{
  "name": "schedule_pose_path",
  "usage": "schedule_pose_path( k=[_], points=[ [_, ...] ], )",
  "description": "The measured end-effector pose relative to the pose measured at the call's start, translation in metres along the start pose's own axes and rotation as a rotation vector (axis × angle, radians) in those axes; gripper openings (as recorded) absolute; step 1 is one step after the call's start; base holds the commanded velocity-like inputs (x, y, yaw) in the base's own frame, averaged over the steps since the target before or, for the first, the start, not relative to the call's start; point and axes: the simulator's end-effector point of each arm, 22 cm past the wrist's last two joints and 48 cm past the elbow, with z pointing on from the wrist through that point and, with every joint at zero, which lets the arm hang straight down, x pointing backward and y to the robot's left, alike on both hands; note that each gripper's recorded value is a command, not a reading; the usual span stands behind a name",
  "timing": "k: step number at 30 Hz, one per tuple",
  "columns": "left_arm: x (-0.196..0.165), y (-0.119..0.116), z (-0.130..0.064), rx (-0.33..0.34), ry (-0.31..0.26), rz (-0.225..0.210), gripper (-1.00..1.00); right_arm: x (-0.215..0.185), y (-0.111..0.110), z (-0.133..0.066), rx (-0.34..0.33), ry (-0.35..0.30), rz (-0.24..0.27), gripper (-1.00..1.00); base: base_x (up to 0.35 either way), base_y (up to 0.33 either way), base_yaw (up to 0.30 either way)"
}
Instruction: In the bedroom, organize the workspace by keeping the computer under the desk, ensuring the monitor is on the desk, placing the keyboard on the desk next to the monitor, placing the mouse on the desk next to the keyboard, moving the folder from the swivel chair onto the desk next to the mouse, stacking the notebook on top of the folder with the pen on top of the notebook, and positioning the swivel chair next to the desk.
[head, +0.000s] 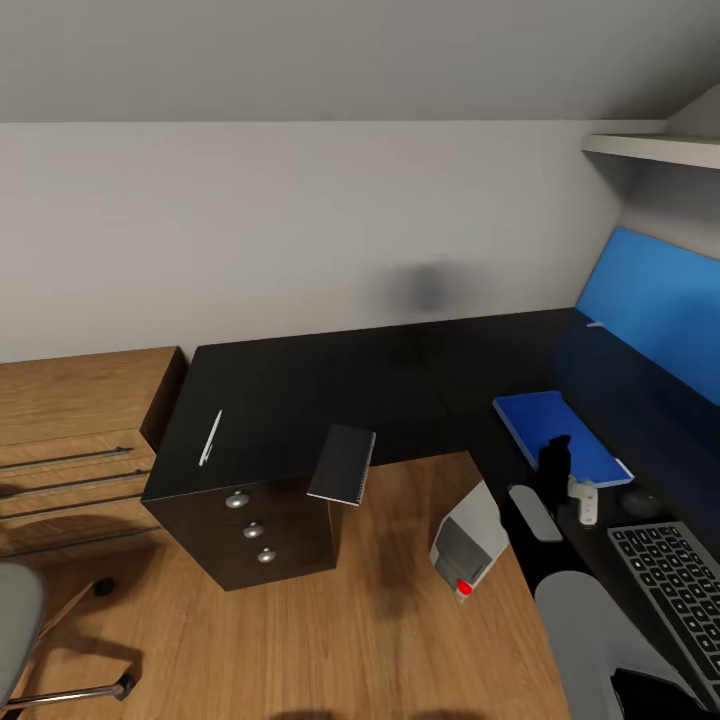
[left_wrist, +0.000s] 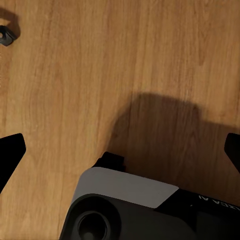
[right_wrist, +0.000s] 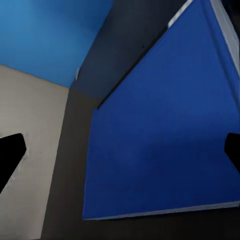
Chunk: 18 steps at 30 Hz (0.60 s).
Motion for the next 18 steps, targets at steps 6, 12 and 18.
schedule_pose_path(
  k=[6,12,18],
  points=[
    [0.000,0.000,0.000,0.000,0.001,0.001,1.00,0.004,0.027,-0.008,-0.073,0.002,0.039,1.00,0.000,0.000,0.000],
    [0.001,0.000,0.000,-0.001,0.001,0.002,1.00,0.016,0.042,-0.021,-0.125,0.019,0.058,1.00,0.000,0.000,0.032],
    [-0.001,0.000,0.000,-0.001,-0.003,0.001,1.00,0.021,0.034,-0.030,-0.121,0.033,0.052,1.00,0.000,0.000,0.163]
  ],
)
